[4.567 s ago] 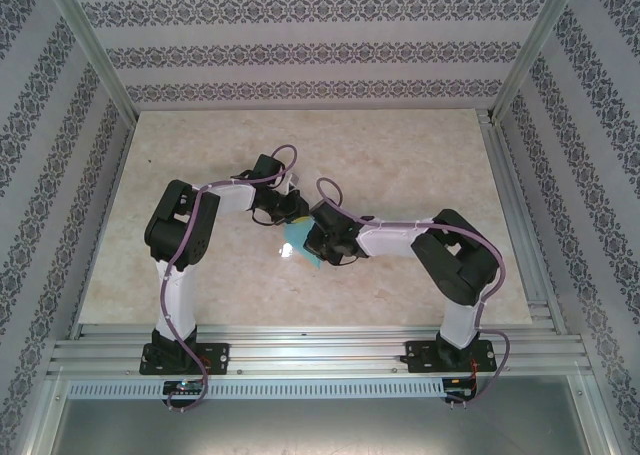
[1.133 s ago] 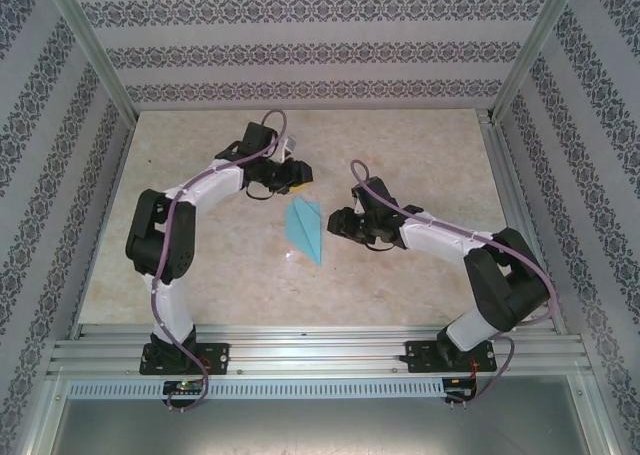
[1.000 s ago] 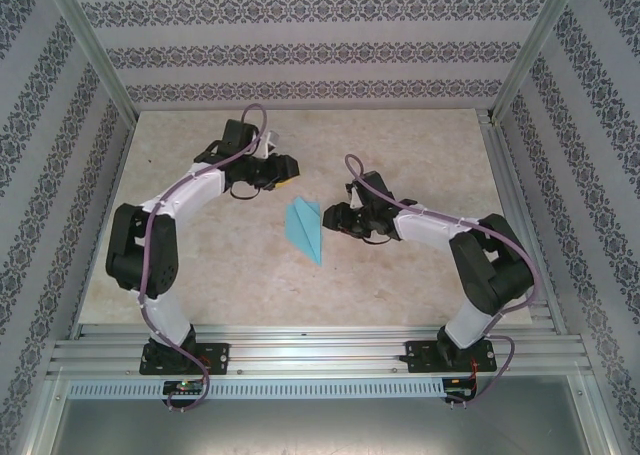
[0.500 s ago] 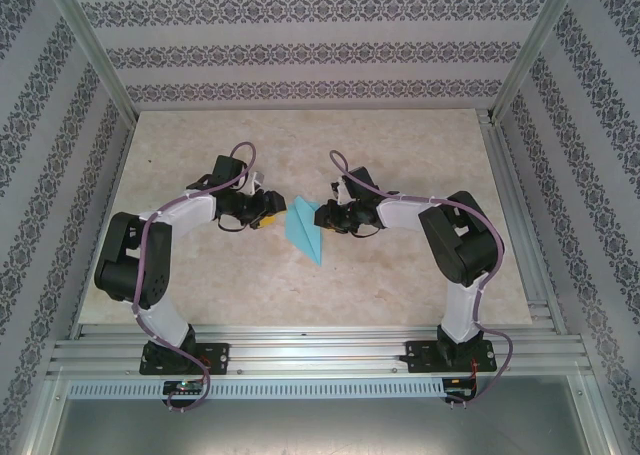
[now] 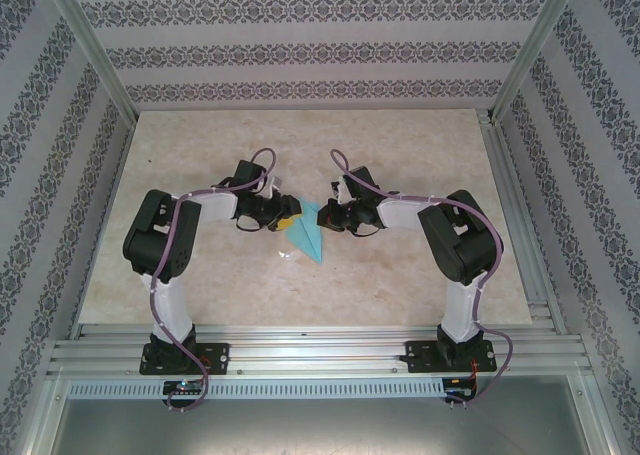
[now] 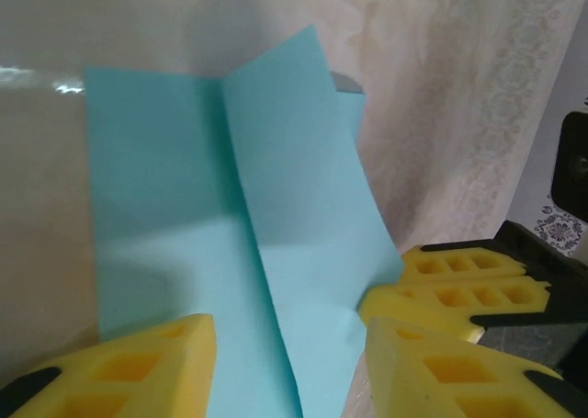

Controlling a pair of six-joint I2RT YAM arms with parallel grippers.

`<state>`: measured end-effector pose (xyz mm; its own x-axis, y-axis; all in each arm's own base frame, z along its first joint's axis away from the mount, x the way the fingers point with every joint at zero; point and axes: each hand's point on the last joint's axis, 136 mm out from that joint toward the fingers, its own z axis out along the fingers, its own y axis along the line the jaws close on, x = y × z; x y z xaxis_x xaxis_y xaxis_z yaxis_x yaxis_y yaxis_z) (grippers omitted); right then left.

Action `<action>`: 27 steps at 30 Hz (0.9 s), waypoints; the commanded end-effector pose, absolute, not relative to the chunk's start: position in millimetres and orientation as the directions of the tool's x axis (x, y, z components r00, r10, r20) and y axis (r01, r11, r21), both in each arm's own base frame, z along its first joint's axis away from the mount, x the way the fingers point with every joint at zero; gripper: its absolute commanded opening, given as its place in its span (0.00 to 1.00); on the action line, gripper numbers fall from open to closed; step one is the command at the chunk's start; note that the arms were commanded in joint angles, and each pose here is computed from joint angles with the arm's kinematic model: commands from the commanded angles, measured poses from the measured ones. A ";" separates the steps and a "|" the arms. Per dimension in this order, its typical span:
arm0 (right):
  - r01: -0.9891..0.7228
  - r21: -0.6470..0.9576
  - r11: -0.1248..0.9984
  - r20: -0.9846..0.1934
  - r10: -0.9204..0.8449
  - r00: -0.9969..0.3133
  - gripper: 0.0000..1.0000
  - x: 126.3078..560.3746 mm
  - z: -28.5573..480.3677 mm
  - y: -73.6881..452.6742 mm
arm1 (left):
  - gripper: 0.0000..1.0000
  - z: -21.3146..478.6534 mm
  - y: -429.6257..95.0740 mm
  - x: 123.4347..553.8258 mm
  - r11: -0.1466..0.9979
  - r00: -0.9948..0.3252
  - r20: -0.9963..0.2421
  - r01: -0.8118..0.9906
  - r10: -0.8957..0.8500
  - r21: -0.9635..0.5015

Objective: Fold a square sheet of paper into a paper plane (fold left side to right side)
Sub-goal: Turn over the paper at the center of the table.

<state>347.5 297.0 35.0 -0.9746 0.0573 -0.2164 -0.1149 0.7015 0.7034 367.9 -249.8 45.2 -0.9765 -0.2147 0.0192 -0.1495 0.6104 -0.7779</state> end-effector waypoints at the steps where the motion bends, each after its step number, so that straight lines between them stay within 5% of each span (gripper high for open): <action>1: -0.100 0.714 0.692 -0.212 0.078 -0.974 0.06 350.2 31.7 292.1 | 0.44 56.2 -268.3 380.6 0.584 -0.981 -0.023 -0.096 -0.193 -0.806; 17: -0.075 0.740 0.669 -0.187 0.097 -0.978 0.07 346.4 27.4 289.5 | 0.38 45.0 -285.8 381.5 0.607 -0.986 -0.015 -0.091 -0.168 -0.789; 27: -0.106 0.738 0.666 -0.253 0.128 -0.959 0.19 352.0 58.1 280.0 | 0.12 52.9 -291.1 384.5 0.612 -0.986 -0.037 -0.072 -0.163 -0.787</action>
<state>345.7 287.7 31.4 -0.9770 0.1035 -0.1866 -0.0679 0.6782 0.7317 379.4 -286.6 45.1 -0.9865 -0.1634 -0.0067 -0.0963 0.6138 -0.7835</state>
